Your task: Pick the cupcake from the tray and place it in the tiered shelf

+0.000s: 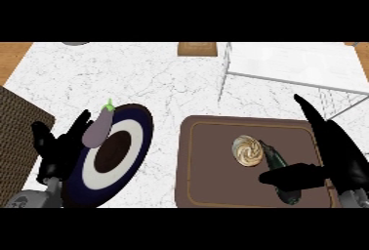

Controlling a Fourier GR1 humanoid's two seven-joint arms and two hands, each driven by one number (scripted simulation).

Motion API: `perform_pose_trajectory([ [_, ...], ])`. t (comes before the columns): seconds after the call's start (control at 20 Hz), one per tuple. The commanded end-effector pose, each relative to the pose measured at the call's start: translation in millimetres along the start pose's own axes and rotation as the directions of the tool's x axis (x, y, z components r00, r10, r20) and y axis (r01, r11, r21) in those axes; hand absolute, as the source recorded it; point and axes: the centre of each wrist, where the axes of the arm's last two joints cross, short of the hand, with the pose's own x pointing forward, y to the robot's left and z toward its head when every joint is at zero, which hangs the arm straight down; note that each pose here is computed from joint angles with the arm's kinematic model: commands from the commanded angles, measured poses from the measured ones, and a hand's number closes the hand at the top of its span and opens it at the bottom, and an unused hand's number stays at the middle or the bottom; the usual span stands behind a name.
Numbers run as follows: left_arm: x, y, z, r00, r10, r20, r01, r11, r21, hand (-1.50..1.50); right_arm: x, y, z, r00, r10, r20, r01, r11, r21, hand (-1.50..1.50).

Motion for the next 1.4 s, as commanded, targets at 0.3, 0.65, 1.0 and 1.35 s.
perform_pose_trajectory([
  [0.3,-16.3,-3.6,-5.5,0.997,0.016,-0.077,-0.014,1.0,0.028,0.0,11.7,39.0,-18.6,0.967,0.091,-0.236,-0.088,0.996,0.022,-1.5],
  [0.65,-19.4,14.5,7.6,0.997,0.019,-0.069,-0.017,0.999,0.031,0.0,17.8,55.0,-23.6,0.959,0.126,-0.253,-0.13,0.992,0.003,-1.5],
  [1.0,-15.0,10.0,12.5,0.995,0.022,-0.098,-0.02,1.0,0.024,0.0,14.7,79.5,-18.1,0.952,0.135,-0.275,-0.141,0.99,-0.002,-1.5],
  [1.35,-11.3,0.2,1.3,0.996,0.01,-0.085,-0.007,1.0,0.03,0.0,2.9,100.5,-39.8,0.929,0.187,-0.32,-0.206,0.978,-0.027,-1.5],
])
